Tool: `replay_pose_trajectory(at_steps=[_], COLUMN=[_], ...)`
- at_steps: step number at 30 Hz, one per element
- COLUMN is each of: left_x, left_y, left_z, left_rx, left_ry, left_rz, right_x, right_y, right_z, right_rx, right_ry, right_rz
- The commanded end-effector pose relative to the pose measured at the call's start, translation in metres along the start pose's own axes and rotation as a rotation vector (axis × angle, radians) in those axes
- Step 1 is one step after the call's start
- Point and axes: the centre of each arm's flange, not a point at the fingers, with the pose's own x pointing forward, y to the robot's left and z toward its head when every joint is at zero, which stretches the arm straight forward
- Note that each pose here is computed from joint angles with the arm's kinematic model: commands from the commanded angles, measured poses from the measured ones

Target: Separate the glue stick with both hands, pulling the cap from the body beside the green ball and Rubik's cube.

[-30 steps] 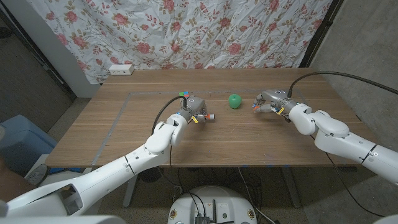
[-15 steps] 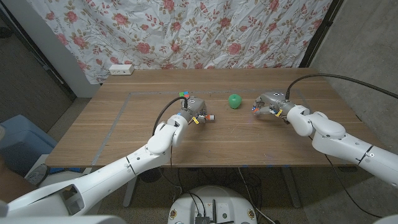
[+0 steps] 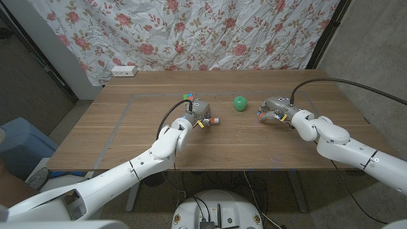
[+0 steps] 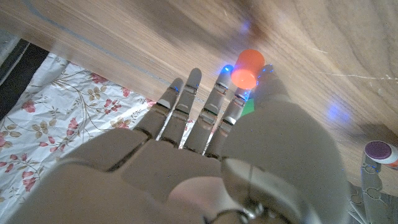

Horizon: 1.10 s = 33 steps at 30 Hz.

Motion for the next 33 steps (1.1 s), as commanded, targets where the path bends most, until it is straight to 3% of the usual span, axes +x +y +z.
replay_pose_trajectory(at_steps=[1, 12, 33], left_x=[0.0014, 0.0030, 0.0019], left_y=[-0.0008, -0.0010, -0.0026], left_z=[0.0007, 0.0003, -0.0011], left_rx=[0.030, 0.038, 0.057], left_ry=[-0.005, 0.002, 0.031], left_rz=[-0.050, -0.066, -0.102], right_x=[0.0015, 0.0026, 0.0069], right_y=[0.0085, 0.0130, 0.0092], right_z=[0.0005, 0.0000, 0.0035], right_rx=[-0.002, -0.019, -0.029], right_ry=[0.012, 0.025, 0.028], right_rz=[0.009, 0.025, 0.069])
